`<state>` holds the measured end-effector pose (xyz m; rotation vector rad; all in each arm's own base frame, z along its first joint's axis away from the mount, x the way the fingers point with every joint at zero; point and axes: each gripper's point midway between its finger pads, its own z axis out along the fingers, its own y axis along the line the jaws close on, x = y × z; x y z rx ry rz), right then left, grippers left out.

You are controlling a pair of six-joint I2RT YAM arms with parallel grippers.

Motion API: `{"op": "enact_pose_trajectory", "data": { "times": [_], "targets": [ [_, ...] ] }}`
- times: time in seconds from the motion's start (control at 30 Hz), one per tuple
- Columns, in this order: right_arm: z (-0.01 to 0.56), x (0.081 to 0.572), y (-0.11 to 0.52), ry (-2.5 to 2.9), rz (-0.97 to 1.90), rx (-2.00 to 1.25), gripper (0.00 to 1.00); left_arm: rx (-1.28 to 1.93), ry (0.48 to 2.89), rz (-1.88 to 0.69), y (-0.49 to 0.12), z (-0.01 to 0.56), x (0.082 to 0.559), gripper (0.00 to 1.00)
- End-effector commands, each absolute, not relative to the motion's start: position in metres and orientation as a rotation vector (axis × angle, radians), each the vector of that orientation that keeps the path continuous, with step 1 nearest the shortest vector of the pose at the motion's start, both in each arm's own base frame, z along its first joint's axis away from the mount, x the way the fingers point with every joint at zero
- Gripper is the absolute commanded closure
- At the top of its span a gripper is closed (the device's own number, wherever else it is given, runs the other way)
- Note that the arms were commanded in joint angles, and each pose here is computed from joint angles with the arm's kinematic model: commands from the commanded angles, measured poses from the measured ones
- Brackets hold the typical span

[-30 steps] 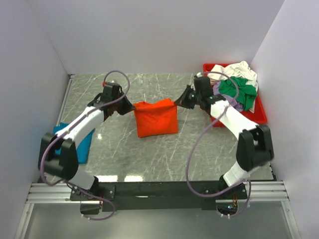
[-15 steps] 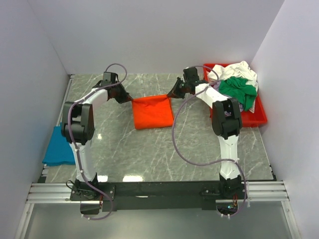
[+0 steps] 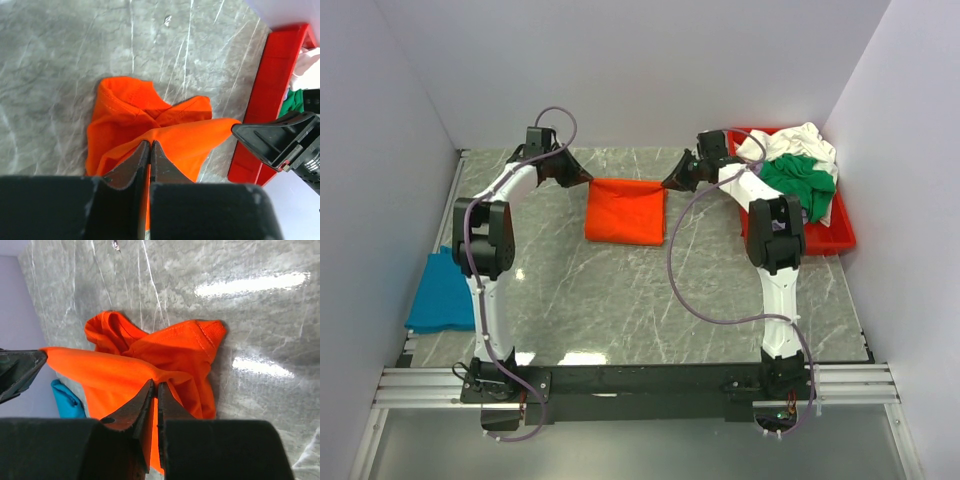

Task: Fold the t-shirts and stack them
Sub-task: Fold the tshirt

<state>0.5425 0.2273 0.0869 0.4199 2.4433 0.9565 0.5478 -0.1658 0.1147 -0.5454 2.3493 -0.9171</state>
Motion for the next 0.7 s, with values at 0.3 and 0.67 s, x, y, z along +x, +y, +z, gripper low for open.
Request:
{"op": "enact_pose_trajectory", "data": {
  "times": [0.3, 0.67],
  "targets": [
    [0.081, 0.564, 0.175, 2.382, 0.910, 0.550, 0.76, -0.435, 2.271, -1.018, -0.172, 0.121, 0.586, 0.66],
    [0.136, 0.532, 0.174, 2.319, 0.699, 0.466, 0.48, -0.475, 2.178, -0.890, -0.175, 0.170, 0.537, 0.75]
  ]
}}
